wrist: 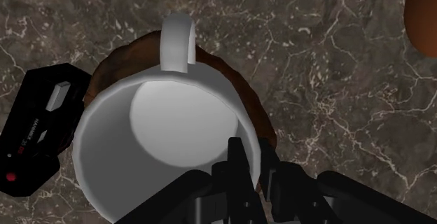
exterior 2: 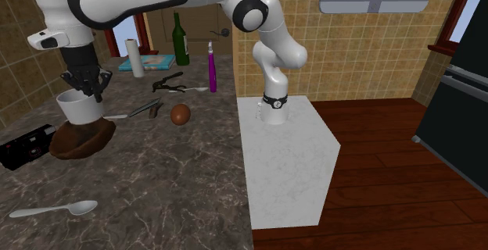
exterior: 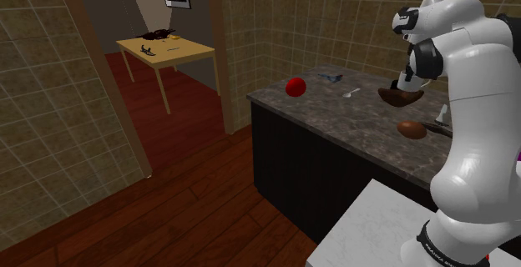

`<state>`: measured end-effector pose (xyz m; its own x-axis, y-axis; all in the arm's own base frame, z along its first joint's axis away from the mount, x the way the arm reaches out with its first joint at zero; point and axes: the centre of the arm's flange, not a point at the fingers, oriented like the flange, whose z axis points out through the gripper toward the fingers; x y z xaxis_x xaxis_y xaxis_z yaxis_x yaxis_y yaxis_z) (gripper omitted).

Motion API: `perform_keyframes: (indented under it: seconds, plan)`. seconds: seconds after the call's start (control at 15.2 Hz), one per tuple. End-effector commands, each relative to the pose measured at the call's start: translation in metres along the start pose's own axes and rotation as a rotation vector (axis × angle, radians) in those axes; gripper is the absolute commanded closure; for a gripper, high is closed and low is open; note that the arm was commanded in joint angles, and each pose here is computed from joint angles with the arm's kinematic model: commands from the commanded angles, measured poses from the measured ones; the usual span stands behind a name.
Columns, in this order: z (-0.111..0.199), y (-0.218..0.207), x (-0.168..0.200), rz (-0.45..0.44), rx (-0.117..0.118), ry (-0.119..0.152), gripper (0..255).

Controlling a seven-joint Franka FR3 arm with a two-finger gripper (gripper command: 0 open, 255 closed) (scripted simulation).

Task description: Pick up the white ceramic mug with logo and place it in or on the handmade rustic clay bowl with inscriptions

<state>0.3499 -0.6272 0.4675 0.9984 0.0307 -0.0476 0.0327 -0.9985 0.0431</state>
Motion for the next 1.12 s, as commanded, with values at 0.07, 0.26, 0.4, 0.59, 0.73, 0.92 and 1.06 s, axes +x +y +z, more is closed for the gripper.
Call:
perform_keyframes:
  seconds: [0.07, 0.26, 0.4, 0.59, 0.73, 0.92, 1.06]
  plan:
    - [0.011, -0.001, 0.000, 0.000, 0.000, 0.000, 255]
    - [0.011, -0.001, 0.000, 0.000, 0.000, 0.000, 255]
    - [0.011, -0.001, 0.000, 0.000, 0.000, 0.000, 255]
    - [0.011, -0.001, 0.000, 0.000, 0.000, 0.000, 0]
    - [0.011, -0.001, 0.000, 0.000, 0.000, 0.000, 0]
    - [-0.002, -0.001, 0.000, 0.000, 0.000, 0.000, 0]
    - [-0.029, -0.001, 0.000, 0.000, 0.000, 0.000, 0]
